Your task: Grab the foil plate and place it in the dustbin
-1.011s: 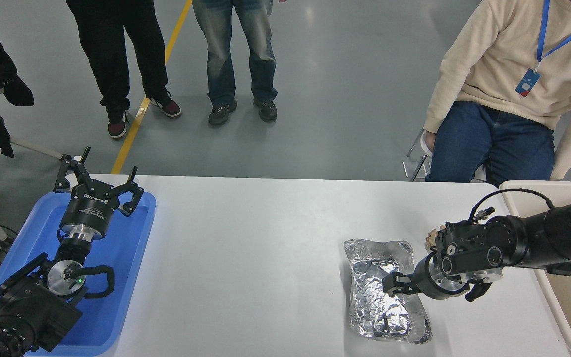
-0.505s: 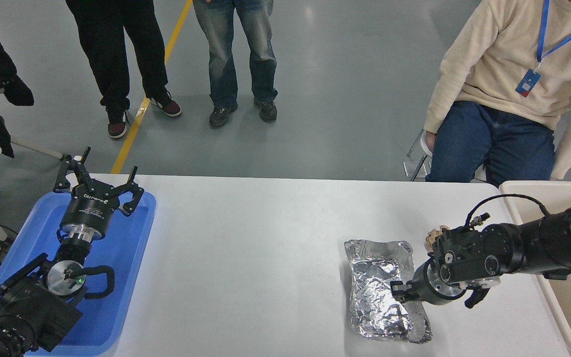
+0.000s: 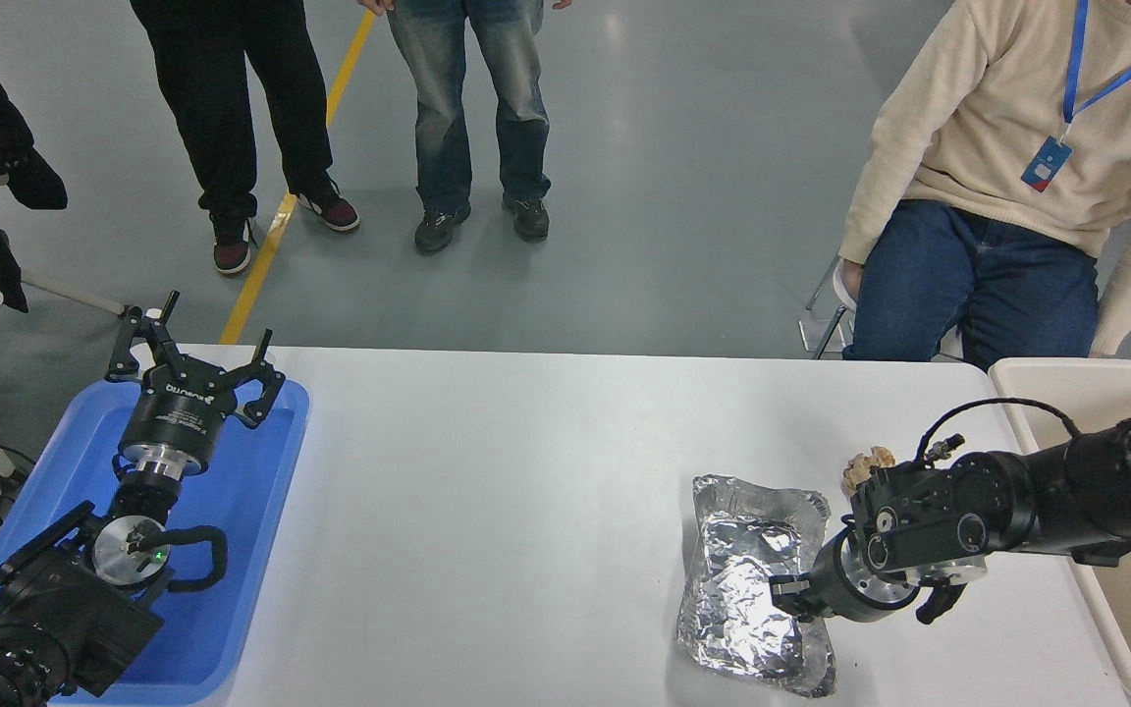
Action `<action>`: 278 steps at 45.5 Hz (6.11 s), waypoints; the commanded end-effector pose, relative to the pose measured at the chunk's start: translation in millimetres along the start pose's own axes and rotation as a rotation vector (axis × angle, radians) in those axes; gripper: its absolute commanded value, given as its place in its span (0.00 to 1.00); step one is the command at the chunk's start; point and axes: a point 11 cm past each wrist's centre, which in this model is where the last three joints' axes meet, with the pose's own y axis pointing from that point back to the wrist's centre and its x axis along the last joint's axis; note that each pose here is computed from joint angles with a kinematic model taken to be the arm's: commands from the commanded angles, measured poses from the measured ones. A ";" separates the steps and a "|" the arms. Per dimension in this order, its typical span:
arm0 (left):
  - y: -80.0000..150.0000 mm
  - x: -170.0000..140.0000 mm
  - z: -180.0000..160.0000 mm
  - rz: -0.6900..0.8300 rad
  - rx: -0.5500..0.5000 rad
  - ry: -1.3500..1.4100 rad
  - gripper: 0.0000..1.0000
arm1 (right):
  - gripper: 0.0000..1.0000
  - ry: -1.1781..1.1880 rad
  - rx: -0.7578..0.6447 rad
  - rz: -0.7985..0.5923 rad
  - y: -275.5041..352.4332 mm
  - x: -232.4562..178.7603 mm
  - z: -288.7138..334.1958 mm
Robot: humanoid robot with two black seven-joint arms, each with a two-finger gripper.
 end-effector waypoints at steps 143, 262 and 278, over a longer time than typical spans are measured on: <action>0.7 0.8 0.6 0.002 0.000 -0.001 1.00 | 0.00 -0.781 -0.317 0.104 282.5 -19.5 344.6; 0.7 0.8 0.6 0.002 0.000 -0.001 1.00 | 0.76 -0.877 -0.783 0.958 59.1 -28.9 396.3; 0.7 0.8 0.6 0.002 0.000 -0.001 1.00 | 0.82 -0.888 -0.774 0.958 60.2 -26.0 395.6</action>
